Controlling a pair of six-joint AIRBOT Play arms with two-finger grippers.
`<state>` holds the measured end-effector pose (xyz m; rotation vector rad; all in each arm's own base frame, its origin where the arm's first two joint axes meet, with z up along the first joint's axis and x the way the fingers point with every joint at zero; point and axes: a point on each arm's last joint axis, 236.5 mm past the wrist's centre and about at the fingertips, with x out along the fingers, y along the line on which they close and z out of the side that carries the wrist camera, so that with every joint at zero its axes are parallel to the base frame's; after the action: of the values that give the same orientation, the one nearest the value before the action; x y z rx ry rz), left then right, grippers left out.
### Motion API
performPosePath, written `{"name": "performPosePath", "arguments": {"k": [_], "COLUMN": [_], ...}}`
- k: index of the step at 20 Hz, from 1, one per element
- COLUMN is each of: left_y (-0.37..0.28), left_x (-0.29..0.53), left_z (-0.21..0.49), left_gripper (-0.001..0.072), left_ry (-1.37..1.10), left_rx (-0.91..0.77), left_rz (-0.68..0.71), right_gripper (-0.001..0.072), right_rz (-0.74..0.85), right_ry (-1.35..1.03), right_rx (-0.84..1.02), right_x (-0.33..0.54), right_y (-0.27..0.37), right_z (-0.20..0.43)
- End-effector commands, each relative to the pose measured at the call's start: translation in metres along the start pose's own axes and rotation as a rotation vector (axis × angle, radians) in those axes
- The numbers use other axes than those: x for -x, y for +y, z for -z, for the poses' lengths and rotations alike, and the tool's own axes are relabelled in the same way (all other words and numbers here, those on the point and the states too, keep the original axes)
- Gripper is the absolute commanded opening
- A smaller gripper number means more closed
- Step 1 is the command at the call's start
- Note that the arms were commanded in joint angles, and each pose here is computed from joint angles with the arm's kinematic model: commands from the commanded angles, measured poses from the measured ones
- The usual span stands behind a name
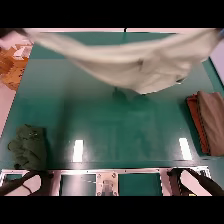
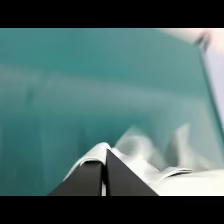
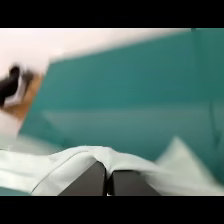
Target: Fold the shirts.
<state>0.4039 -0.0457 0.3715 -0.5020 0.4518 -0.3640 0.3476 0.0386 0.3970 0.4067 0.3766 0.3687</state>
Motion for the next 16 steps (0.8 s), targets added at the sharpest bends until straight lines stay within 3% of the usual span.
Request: {"name": "performPosePath", "arguments": {"k": [1,5,9,12,16], "left_y": [-0.098,-0.162,-0.164,-0.134,-0.027], "left_x": [0.141,0.222,0.24,0.206,0.086], "left_z": [-0.069,-0.063,-0.067,-0.056,-0.016], "left_gripper": [0.002,0.0019,0.0019,0.0019,0.0019], "left_ry": [-0.497,-0.706,-0.774,-0.648,-0.297], "left_rx": [-0.117,-0.228,-0.274,-0.248,-0.037], "left_rz": [0.069,0.112,0.067,0.008,-0.043], "right_gripper": [0.0017,0.0018,0.0018,0.0017,0.0017], "right_rz": [0.002,-0.022,0.013,0.032,-0.031], "right_ry": [-0.32,-0.427,-0.437,-0.345,-0.13], "right_rx": [0.191,0.238,0.248,0.167,-0.043], "right_x": [0.106,0.143,0.148,0.113,0.011], "right_y": [0.1,0.141,0.138,0.097,0.0], "right_z": [-0.068,-0.074,-0.073,-0.062,-0.012]}}
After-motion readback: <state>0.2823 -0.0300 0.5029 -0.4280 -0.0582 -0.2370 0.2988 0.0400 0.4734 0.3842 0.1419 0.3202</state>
